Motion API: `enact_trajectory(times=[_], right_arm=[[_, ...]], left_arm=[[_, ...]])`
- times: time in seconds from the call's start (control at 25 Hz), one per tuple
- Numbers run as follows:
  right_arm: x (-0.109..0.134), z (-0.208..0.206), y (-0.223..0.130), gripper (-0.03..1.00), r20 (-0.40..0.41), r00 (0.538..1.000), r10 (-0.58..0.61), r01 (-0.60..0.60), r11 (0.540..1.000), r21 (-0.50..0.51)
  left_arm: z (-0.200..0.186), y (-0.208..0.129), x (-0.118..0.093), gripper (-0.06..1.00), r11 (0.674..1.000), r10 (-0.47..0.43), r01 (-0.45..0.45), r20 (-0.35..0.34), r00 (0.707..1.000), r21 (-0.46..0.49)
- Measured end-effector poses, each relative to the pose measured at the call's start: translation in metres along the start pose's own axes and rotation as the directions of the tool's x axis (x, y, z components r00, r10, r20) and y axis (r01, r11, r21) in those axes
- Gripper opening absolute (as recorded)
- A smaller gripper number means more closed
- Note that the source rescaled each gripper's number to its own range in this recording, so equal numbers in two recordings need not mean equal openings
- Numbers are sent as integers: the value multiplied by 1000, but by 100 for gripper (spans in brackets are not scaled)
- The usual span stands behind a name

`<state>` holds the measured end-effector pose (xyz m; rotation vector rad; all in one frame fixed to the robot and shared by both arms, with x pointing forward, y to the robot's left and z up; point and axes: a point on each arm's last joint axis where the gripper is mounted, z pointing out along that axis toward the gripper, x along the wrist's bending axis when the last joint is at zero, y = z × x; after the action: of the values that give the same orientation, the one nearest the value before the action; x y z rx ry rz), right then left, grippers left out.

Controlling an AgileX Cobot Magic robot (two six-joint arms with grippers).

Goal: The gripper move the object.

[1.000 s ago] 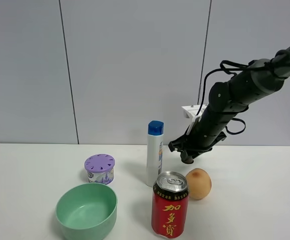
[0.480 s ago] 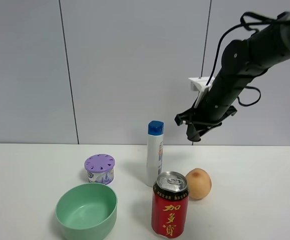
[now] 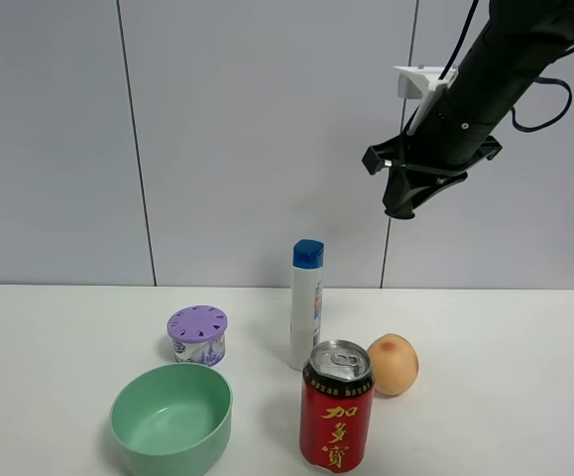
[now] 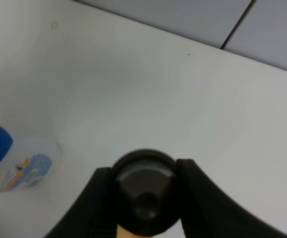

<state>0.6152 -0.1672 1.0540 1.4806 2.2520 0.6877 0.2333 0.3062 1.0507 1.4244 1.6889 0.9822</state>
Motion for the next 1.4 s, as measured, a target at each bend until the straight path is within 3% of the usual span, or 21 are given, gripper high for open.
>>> enact_trajectory(times=[0.16, 0.68, 0.96, 1.24, 1.4], right_arm=[[22, 0, -2, 0, -34, 998, -50, 51, 998, 25], [115, -9, -4, 0, -202, 958, -204, 198, 979, -52], [153, -17, -21, 0, -272, 921, -280, 298, 954, 29], [174, -50, -32, 0, -322, 886, -334, 365, 930, 39], [183, -67, -44, 0, -357, 863, -358, 417, 903, 102]], left_arm=[[0, 0, 0, 100, 1000, 0, 0, 0, 1000, 0], [0, 0, 0, 100, 1000, 0, 0, 0, 1000, 0], [0, 0, 0, 100, 1000, 0, 0, 0, 1000, 0], [0, 0, 0, 100, 1000, 0, 0, 0, 1000, 0], [0, 0, 0, 100, 1000, 0, 0, 0, 1000, 0]])
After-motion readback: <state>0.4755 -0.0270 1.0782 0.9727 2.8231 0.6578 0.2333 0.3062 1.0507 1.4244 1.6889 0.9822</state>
